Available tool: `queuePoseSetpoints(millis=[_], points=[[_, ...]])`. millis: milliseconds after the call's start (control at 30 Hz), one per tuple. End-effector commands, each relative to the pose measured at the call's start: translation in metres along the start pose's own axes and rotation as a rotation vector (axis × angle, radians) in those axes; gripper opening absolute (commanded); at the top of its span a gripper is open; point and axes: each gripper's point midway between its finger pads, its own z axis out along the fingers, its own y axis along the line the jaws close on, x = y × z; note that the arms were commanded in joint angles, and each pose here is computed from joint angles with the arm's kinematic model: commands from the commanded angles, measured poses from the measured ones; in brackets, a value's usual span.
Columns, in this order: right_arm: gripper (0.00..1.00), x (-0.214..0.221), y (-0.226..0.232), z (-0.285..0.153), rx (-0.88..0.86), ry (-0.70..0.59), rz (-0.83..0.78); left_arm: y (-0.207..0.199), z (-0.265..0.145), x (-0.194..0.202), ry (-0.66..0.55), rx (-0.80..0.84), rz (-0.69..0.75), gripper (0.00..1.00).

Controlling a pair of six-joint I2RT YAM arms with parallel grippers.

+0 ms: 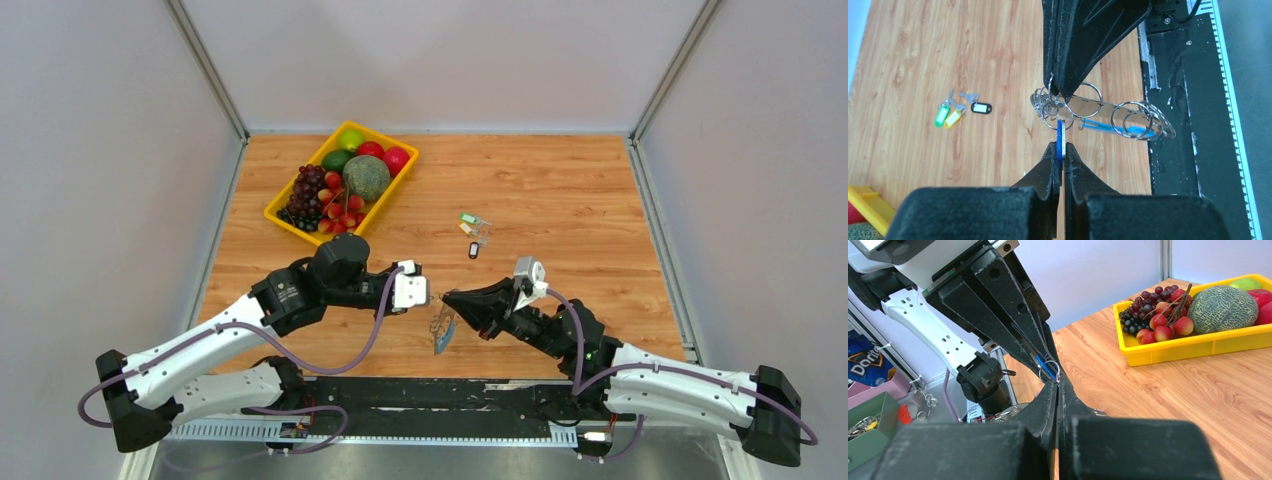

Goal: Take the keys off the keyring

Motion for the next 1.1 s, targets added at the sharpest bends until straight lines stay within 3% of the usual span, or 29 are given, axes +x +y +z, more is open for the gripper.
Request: queuePoseSetpoints(millis=[0,833,1067], points=[[0.00,-0.040,0.009,0.008,-0.029,-0.117,-0.046,-0.004,0.000,-0.012,-0.044,0.034,0.011,0.00],[0.00,-0.062,0.024,0.005,-0.107,-0.215,-0.101,-0.014,0.008,-0.005,-0.034,0.100,-0.005,0.00],[0.00,-0.068,0.041,-0.003,-0.213,-0.258,-0.169,-0.019,0.009,-0.009,-0.048,0.134,-0.014,0.00]])
